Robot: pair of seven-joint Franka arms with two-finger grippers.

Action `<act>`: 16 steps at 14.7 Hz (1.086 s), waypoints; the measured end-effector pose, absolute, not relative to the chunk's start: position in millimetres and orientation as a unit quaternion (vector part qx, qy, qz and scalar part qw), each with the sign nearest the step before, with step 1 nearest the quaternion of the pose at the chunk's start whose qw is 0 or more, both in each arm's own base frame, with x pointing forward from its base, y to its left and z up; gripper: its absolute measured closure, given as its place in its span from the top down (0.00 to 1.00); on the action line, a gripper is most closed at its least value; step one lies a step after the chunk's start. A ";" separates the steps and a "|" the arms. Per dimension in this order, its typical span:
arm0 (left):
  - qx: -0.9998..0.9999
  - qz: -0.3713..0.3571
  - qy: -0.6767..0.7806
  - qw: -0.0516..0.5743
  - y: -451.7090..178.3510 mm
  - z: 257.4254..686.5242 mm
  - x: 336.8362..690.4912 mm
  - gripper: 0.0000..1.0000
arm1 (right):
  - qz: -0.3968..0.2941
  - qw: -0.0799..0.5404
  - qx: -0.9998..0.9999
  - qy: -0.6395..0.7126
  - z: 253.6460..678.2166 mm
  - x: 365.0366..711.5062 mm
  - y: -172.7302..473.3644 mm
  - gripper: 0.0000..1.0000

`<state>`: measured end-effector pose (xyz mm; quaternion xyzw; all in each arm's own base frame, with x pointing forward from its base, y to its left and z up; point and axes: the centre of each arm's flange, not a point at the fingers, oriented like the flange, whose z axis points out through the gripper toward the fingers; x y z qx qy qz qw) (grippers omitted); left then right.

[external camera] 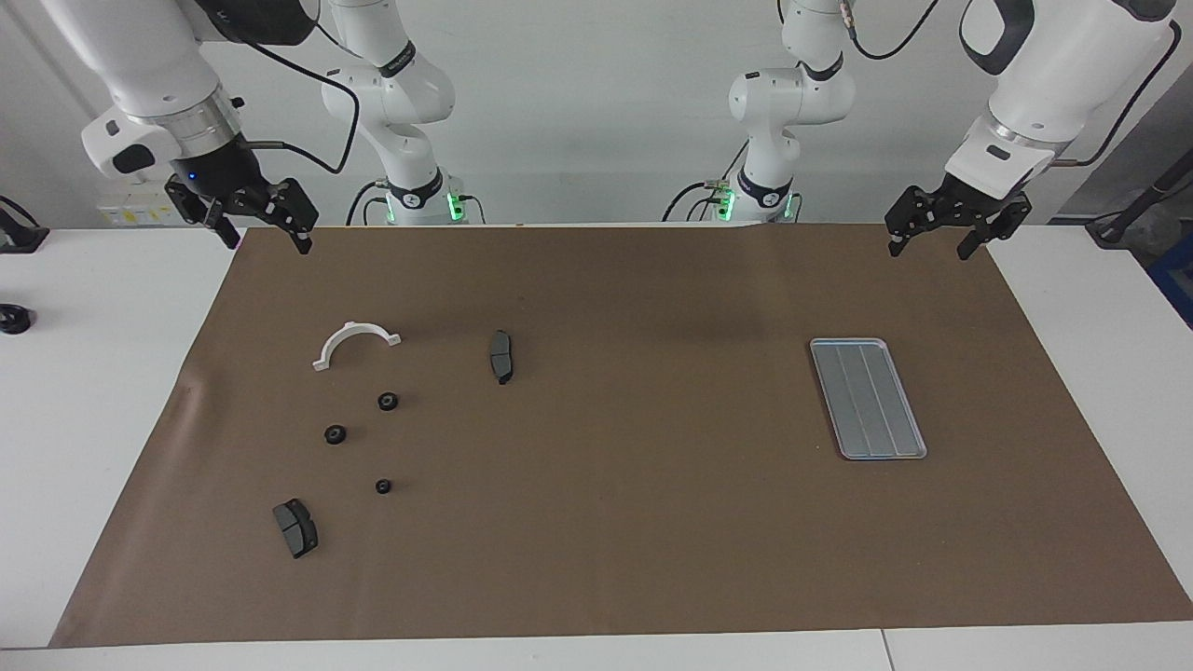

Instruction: Pick bearing gear from pile to tray

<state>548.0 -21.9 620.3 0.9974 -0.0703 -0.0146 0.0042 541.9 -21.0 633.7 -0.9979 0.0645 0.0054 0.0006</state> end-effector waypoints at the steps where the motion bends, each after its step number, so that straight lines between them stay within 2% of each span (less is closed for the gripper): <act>1: 0.997 -0.015 -0.070 0.004 -21.9 620.3 548.0 1.00 | 0.005 0.001 -0.998 0.065 633.7 541.9 -21.0 1.00; 10: 0.997 -0.015 -0.070 0.004 -21.9 620.3 548.0 1.00 | 0.015 0.000 -0.998 0.060 624.9 538.2 -16.3 1.00; 16: 0.997 -0.015 -0.070 0.004 -21.9 620.3 548.0 1.00 | -0.020 0.000 -0.998 0.051 610.9 548.9 -16.9 1.00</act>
